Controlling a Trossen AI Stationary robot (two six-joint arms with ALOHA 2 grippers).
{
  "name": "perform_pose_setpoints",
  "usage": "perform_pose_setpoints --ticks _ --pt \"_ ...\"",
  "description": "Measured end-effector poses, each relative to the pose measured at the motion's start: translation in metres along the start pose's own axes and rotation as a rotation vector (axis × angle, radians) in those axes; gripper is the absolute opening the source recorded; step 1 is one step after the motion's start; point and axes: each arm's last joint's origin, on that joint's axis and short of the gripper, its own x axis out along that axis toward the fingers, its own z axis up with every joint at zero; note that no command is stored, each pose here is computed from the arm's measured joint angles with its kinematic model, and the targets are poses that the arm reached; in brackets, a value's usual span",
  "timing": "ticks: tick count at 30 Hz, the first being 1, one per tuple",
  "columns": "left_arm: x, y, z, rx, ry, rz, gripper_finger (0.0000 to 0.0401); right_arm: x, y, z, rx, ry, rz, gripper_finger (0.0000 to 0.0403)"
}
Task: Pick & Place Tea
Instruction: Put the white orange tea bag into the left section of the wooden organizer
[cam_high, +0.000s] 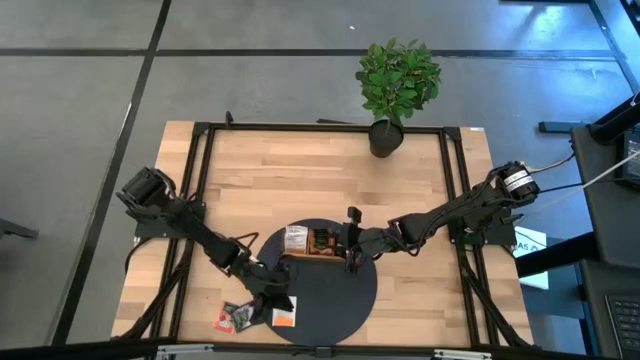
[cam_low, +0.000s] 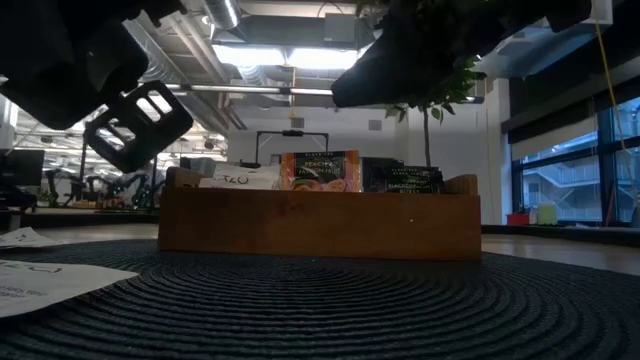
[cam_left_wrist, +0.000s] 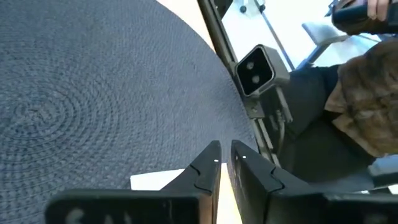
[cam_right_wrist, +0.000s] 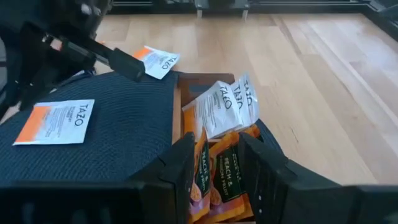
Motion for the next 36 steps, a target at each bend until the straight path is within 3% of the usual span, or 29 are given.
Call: perform_pose_setpoints --ticks 6,13,18,26,36 --pt "-0.001 0.001 0.001 -0.013 -0.012 0.019 0.0043 0.000 0.000 0.000 0.002 0.000 0.000 0.0126" --pt "-0.001 -0.002 -0.001 -0.024 -0.044 0.068 0.0121 0.000 0.000 0.000 0.000 0.001 -0.001 0.0127" --pt "-0.001 -0.005 -0.004 -0.060 -0.009 0.025 0.0158 0.000 0.000 0.000 -0.001 0.001 -0.001 0.0127" --pt "-0.003 0.005 -0.021 -0.065 0.097 0.234 0.0144 0.000 0.000 -0.001 -0.004 0.007 -0.002 0.0127" --pt "-0.003 -0.004 -0.029 -0.033 0.084 0.262 0.0125 0.000 0.000 -0.001 -0.010 0.013 -0.003 0.0127"
